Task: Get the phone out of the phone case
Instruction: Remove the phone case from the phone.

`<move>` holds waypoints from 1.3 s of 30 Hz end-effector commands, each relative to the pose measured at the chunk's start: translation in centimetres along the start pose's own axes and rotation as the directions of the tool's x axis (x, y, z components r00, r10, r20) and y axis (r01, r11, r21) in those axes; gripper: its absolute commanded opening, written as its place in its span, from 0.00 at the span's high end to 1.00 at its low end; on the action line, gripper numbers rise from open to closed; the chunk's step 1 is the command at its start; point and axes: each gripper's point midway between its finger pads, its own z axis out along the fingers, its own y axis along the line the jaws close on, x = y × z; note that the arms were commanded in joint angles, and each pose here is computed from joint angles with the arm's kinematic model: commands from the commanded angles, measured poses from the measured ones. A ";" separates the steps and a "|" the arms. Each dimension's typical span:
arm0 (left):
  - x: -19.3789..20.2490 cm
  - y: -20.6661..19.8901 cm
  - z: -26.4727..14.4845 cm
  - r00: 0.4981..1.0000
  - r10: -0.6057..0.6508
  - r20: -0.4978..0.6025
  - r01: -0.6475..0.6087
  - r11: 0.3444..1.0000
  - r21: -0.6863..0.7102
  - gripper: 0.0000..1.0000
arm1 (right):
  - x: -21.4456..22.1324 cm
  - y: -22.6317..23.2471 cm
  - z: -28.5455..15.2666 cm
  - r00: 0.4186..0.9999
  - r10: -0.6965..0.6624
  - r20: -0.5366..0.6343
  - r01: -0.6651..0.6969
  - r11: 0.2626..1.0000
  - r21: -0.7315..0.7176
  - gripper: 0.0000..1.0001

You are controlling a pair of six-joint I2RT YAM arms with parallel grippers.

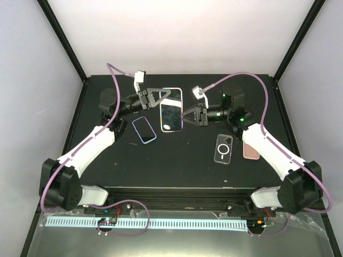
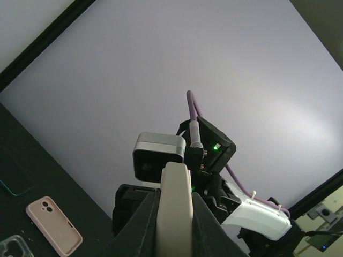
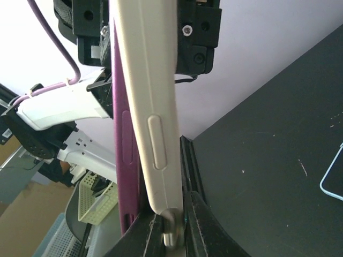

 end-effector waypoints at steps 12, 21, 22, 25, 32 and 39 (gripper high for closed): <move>5.9 5.7 1.3 0.970 -0.056 -0.236 0.005 0.978 -0.210 0.98 | -6.3 2.9 -0.6 0.978 -0.078 0.195 0.082 0.997 -0.013 0.99; 5.2 6.9 1.6 0.967 -0.020 -0.255 -0.052 0.960 -0.275 0.87 | -6.7 2.8 -0.8 0.978 -0.027 0.207 0.031 0.999 -0.013 0.99; 4.4 7.1 1.5 0.967 0.020 -0.253 -0.097 0.949 -0.298 0.81 | -6.7 2.6 -0.9 0.977 -0.015 0.211 0.016 1.000 -0.001 0.99; 2.2 7.1 0.9 0.962 0.125 -0.244 -0.209 0.911 -0.357 0.58 | -6.6 1.5 -1.2 0.976 0.022 0.218 -0.031 0.999 0.042 0.99; -0.9 7.3 -0.7 0.929 0.274 -0.249 -0.364 0.802 -0.473 0.28 | -6.4 -2.3 -2.9 0.945 0.147 0.293 -0.182 0.979 0.095 0.99; -3.1 5.3 -2.2 0.809 0.481 -0.338 -0.587 0.626 -0.514 0.22 | -6.0 -6.3 -4.6 0.893 0.254 0.372 -0.331 0.930 0.159 0.99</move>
